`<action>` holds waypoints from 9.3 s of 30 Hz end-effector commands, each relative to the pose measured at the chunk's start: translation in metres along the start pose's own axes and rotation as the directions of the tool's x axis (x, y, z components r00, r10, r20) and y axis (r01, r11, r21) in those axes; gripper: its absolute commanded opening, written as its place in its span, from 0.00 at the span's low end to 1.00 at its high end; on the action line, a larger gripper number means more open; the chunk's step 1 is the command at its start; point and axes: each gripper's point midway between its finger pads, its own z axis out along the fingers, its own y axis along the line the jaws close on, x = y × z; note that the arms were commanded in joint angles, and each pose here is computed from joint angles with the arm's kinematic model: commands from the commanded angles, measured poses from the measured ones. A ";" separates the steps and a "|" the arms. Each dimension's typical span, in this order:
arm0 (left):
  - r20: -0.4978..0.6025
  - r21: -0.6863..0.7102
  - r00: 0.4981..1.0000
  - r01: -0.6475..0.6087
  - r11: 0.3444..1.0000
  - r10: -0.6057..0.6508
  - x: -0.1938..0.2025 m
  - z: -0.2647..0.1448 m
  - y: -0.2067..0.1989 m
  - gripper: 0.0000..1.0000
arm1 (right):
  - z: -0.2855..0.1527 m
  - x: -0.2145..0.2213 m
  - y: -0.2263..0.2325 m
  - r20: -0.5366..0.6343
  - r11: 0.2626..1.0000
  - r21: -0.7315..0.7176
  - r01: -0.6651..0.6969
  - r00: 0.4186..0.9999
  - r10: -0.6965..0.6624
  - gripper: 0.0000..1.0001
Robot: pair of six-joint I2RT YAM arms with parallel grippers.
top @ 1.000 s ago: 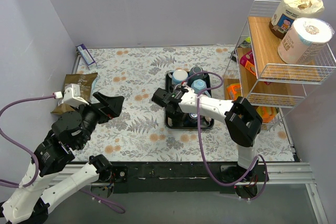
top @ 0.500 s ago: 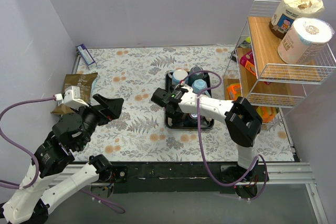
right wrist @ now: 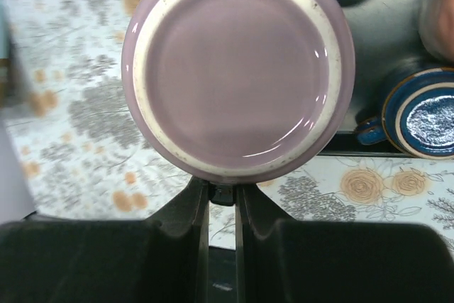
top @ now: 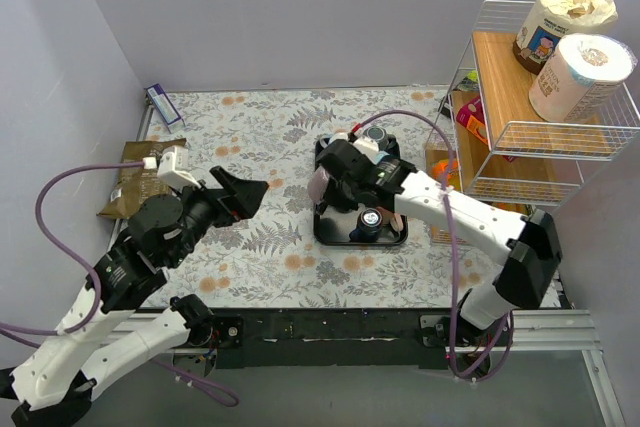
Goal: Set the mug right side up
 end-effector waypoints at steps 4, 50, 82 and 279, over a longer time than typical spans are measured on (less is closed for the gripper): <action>0.080 0.112 0.993 0.075 0.991 -0.085 -0.024 0.027 -0.043 0.98 | -0.064 -0.058 0.048 -0.010 0.885 -0.463 -0.047 0.999 0.048 0.01; -0.333 0.616 0.883 0.469 0.633 -0.331 -0.025 0.093 -0.119 0.93 | -0.223 -0.163 0.115 0.197 0.332 -0.930 0.154 0.975 0.100 0.01; -0.394 0.665 0.829 0.555 0.499 -0.397 -0.026 0.093 -0.139 0.32 | -0.219 -0.135 0.105 0.261 0.236 -0.942 0.240 0.963 0.061 0.01; -0.348 0.132 0.920 0.236 0.963 -0.179 -0.004 0.114 0.059 0.98 | 0.010 -0.030 -0.051 -0.039 0.997 -0.079 0.021 0.999 -0.024 0.01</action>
